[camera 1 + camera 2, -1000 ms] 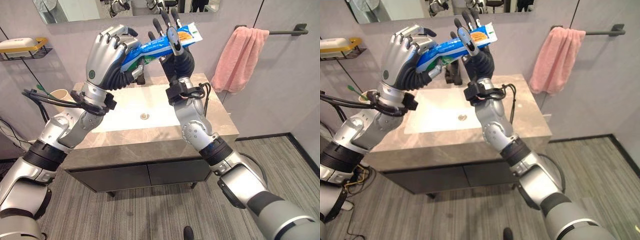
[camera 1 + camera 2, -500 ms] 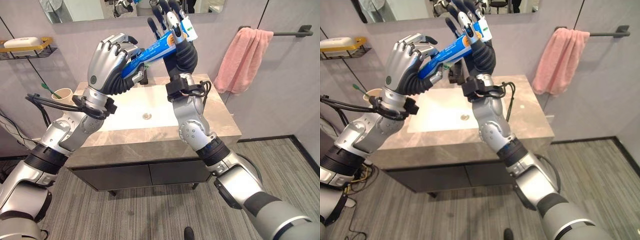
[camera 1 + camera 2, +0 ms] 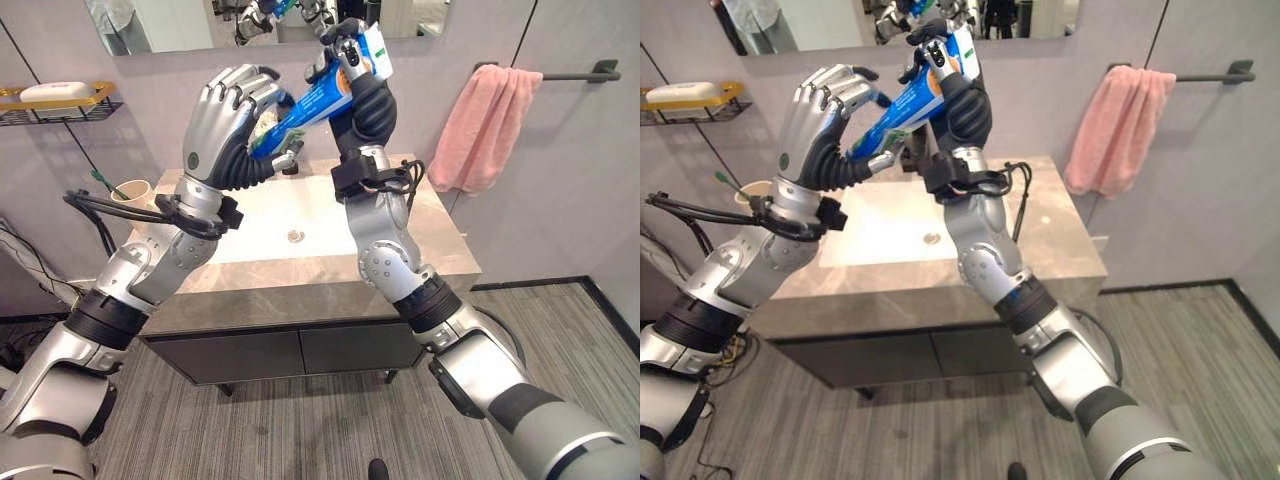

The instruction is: Put brush and paste in cup on sink, flatten towel.

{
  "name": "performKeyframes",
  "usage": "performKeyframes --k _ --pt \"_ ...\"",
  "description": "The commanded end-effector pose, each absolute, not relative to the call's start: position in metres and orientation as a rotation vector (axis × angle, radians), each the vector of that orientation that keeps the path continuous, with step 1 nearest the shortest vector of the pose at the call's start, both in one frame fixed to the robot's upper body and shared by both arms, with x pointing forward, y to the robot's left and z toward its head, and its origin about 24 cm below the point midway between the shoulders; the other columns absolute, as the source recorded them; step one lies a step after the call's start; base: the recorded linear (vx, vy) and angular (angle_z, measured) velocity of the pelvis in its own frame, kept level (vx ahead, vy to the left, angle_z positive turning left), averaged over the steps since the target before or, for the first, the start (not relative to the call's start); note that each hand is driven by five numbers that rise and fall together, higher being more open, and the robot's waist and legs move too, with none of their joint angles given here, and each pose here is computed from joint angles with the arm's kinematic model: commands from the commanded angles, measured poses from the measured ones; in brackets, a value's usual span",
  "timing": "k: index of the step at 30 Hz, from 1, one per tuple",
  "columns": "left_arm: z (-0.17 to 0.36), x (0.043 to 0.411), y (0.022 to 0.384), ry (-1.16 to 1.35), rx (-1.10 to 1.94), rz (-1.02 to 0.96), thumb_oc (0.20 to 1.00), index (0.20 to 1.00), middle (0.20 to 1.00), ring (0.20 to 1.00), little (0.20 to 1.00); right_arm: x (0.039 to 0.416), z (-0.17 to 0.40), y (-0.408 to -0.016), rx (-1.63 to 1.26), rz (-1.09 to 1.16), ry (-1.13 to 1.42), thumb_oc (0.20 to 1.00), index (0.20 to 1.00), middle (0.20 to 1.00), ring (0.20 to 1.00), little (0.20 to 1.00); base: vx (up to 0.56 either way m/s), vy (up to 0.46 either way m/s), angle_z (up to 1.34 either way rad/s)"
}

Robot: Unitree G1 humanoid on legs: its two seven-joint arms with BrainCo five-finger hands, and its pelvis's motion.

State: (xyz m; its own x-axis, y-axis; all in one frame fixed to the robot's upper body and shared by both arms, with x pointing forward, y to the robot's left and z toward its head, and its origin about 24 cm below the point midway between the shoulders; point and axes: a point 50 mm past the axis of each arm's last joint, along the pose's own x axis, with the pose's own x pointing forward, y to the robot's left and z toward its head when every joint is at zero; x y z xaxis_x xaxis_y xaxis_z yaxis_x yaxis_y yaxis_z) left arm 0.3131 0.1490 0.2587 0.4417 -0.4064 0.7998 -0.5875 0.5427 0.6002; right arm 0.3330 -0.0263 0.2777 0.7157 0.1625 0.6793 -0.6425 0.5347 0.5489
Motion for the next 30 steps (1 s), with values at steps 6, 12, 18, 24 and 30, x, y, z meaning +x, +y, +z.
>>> performKeyframes --k 6,12,18,24,30 --pt "0.292 0.293 0.165 -1.285 0.894 0.308 1.0 1.0 1.0 1.0 1.0 0.32 0.319 -0.058 1.028 0.365 -0.871 0.2 0.2 0.2 0.2 0.2 0.01 -0.042 0.12" --pt "0.265 0.268 0.183 -1.228 0.708 0.347 1.0 1.0 1.0 1.0 1.0 0.318 0.315 -0.078 1.044 0.284 -0.914 0.2 0.2 0.2 0.2 0.2 0.0 -0.051 0.12" --pt "0.169 0.25 0.182 -0.789 0.276 0.182 1.0 1.0 1.0 1.0 1.0 0.316 0.302 -0.096 1.033 0.23 -0.924 0.2 0.2 0.2 0.2 0.2 -0.02 -0.062 0.14" --pt "0.057 0.237 0.177 -0.225 0.309 -0.068 1.0 1.0 1.0 1.0 1.0 0.316 0.288 -0.126 1.0 0.169 -0.957 0.2 0.2 0.2 0.2 0.2 -0.06 -0.083 0.47" --pt "-0.064 0.193 0.198 0.353 0.671 -0.282 1.0 1.0 1.0 1.0 1.0 0.318 0.28 -0.132 1.063 0.156 -0.94 0.2 0.2 0.2 0.2 0.2 -0.06 0.009 0.6"
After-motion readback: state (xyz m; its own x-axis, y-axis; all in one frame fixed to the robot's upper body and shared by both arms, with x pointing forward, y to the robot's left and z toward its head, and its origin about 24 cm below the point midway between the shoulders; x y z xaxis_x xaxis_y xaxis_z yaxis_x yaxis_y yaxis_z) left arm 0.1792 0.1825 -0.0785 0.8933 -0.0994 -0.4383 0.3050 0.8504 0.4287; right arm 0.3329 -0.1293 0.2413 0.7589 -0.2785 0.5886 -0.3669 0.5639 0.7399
